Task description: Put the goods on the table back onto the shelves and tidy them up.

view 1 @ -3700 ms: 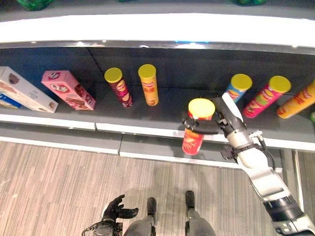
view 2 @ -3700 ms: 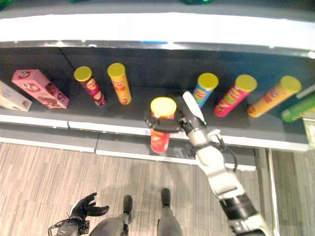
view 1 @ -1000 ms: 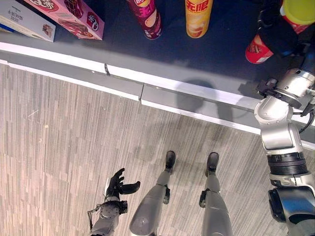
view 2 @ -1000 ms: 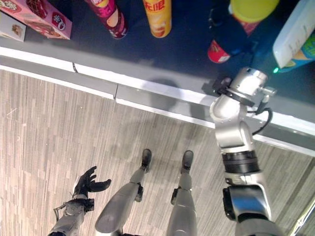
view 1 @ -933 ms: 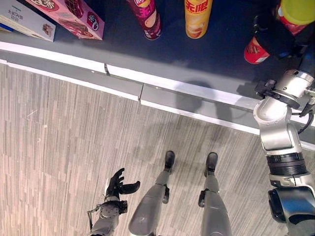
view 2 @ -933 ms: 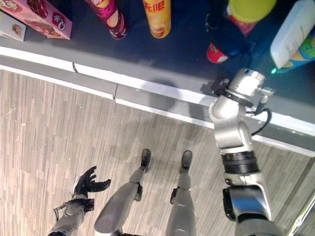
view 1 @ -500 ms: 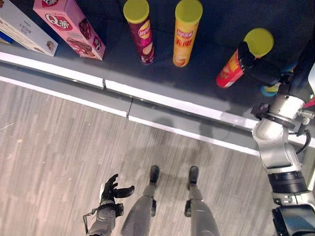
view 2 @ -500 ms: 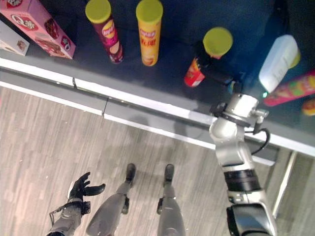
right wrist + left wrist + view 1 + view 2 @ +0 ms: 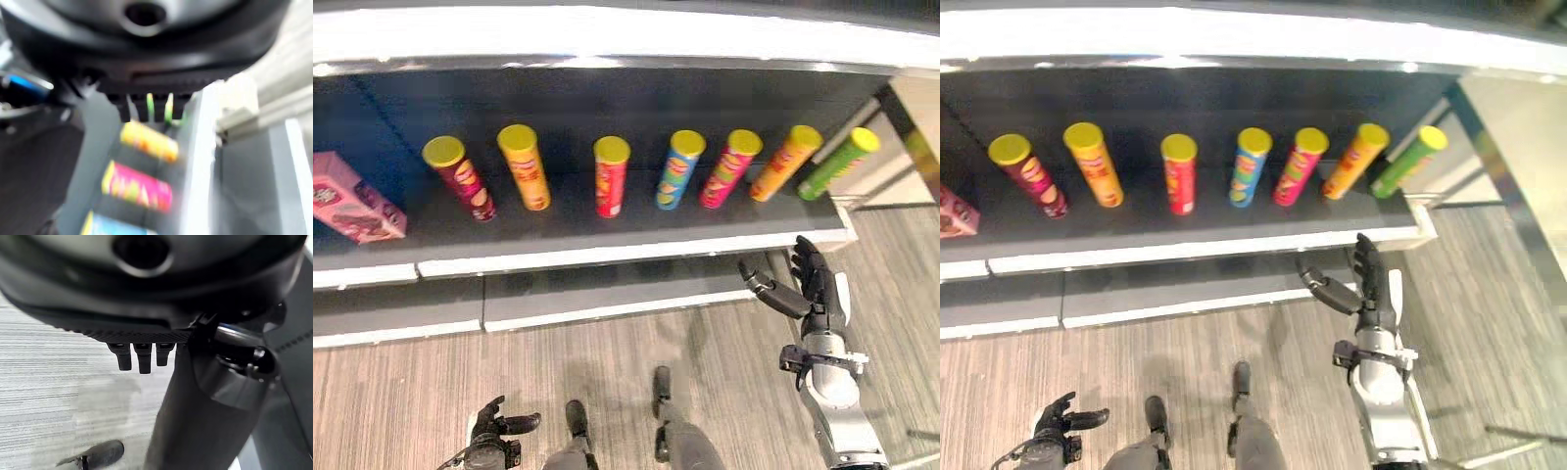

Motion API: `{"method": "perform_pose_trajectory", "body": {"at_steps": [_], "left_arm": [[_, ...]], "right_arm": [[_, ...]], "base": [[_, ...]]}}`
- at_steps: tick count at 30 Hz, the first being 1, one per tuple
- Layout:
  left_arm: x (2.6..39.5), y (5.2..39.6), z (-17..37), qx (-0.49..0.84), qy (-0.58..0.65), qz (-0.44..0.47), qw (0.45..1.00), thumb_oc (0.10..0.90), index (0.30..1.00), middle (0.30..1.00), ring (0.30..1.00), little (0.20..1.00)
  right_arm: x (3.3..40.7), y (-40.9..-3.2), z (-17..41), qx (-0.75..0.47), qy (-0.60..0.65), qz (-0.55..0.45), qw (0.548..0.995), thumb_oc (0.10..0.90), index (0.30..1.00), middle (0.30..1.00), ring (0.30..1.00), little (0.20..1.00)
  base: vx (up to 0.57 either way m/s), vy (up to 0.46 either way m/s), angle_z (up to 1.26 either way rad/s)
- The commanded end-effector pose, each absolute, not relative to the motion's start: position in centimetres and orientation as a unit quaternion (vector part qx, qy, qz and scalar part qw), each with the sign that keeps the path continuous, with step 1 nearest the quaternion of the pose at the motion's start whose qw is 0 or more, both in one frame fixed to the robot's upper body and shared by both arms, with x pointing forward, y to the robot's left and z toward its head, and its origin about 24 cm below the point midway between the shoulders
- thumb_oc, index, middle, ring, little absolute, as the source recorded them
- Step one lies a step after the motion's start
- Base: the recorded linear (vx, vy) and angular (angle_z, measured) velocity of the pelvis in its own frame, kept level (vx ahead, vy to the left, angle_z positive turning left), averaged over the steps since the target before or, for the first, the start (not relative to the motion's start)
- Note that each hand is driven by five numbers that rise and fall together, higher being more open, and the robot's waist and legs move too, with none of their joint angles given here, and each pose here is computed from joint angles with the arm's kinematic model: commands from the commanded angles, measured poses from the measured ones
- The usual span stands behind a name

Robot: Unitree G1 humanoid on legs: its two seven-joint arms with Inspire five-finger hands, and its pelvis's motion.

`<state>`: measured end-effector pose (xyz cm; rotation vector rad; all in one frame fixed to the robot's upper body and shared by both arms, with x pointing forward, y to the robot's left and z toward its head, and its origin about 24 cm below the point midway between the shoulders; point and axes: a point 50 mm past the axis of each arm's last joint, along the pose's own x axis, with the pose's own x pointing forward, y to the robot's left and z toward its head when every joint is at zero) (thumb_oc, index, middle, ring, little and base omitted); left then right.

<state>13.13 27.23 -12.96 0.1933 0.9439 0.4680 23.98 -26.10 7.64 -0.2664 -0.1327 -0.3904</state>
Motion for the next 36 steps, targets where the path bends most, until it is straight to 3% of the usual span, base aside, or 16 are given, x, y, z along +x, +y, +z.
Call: {"method": "perform_pose_trajectory", "body": {"at_steps": [1, 11, 19, 27, 36], "left_arm": [[12.2, 28.5, -12.8, 0.105, 0.451, 0.233, 0.855, 0.8, 0.9, 0.9, 0.9, 0.9], [12.7, 27.5, -12.9, 0.094, 0.447, 0.196, 0.868, 0.8, 0.9, 0.9, 0.9, 0.9], [13.1, 25.6, -13.2, 0.082, 0.44, 0.156, 0.88, 0.8, 0.9, 0.9, 0.9, 0.9], [12.2, 24.7, -13.9, 0.08, 0.459, 0.133, 0.875, 0.8, 0.9, 0.9, 0.9, 0.9], [10.8, 25.9, -14.2, 0.087, 0.482, 0.15, 0.859, 0.8, 0.9, 0.9, 0.9, 0.9]], "right_arm": [[24.4, -28.4, 15.6, -0.188, -0.241, -0.249, 0.919, 0.8, 0.9, 0.9, 0.9, 0.9], [21.6, -33.1, 24.7, -0.327, -0.347, -0.297, 0.827, 0.8, 0.9, 0.9, 0.9, 0.9], [21.8, -32.8, 27.8, -0.377, -0.377, -0.278, 0.799, 0.8, 0.9, 0.9, 0.9, 0.9], [22.6, -33.8, 27.4, -0.369, -0.353, -0.287, 0.811, 0.8, 0.9, 0.9, 0.9, 0.9], [23.4, -35.4, 23.2, -0.376, -0.25, -0.282, 0.847, 0.8, 0.9, 0.9, 0.9, 0.9]], "base": [[-0.07, -0.31, -0.88], [-0.01, -0.371, -0.55], [0.05, -0.163, -0.57], [0.11, 0.022, -0.56], [0.1, 0.093, -0.2]]}}
